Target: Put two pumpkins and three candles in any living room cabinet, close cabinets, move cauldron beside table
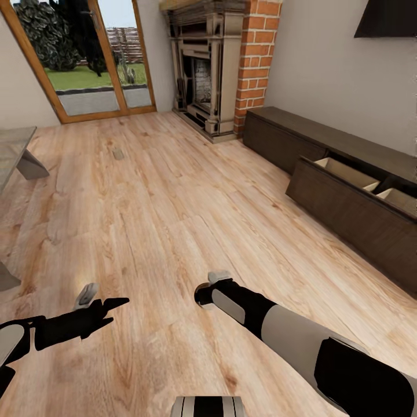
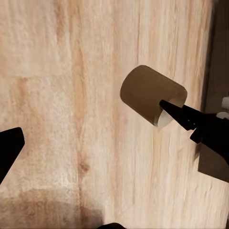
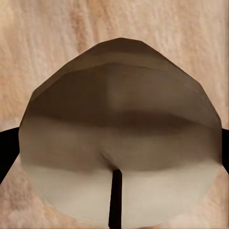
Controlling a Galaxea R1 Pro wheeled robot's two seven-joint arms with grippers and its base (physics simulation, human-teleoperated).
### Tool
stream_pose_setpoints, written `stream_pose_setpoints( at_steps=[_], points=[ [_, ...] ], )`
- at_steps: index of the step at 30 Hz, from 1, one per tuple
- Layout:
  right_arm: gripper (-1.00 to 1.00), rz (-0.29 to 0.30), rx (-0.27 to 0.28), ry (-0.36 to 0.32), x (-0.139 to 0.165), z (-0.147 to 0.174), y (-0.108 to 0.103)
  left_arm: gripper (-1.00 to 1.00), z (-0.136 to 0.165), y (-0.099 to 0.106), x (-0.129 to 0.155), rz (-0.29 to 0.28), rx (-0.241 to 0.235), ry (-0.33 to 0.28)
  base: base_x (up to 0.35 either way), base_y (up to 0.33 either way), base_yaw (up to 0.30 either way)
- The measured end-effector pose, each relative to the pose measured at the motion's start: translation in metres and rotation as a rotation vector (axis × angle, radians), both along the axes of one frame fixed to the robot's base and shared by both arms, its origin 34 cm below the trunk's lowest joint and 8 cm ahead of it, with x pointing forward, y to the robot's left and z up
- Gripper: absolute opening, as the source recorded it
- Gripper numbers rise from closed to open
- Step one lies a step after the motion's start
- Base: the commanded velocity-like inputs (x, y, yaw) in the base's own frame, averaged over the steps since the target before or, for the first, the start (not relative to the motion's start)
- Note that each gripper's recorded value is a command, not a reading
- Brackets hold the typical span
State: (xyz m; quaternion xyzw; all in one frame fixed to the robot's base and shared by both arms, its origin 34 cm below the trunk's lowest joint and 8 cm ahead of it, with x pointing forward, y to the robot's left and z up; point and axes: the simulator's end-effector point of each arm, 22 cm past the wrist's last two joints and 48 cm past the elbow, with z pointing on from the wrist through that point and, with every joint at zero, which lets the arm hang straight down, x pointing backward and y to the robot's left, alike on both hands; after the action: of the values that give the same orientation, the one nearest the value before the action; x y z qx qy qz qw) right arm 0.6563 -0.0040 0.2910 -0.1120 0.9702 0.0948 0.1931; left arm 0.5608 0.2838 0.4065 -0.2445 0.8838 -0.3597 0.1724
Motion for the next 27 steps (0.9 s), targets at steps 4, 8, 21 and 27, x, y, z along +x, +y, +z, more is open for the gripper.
stream_pose_setpoints(
  at_steps=[4, 8, 21, 27],
  points=[
    [-1.0, -0.002, 0.001, -0.018, 0.004, 0.01, 0.0, 1.0, 0.008, 0.0, 0.001, -0.001, 0.002, -0.016, 0.0, 0.0, 0.0],
    [-1.0, -0.004, 0.004, -0.037, 0.008, 0.021, 0.0, 1.0, 0.016, 0.0, 0.003, -0.002, 0.006, -0.033, 0.0, 0.0, -0.034],
    [-1.0, -0.005, 0.01, -0.11, 0.02, 0.063, 0.001, 1.0, 0.045, 0.0, 0.005, -0.018, 0.037, -0.093, 0.0, 0.0, -0.199],
    [-1.0, -0.005, 0.01, -0.142, 0.025, 0.083, 0.001, 1.0, 0.06, 0.0, 0.006, -0.018, 0.038, -0.124, 0.0, 0.0, -0.225]
  ],
)
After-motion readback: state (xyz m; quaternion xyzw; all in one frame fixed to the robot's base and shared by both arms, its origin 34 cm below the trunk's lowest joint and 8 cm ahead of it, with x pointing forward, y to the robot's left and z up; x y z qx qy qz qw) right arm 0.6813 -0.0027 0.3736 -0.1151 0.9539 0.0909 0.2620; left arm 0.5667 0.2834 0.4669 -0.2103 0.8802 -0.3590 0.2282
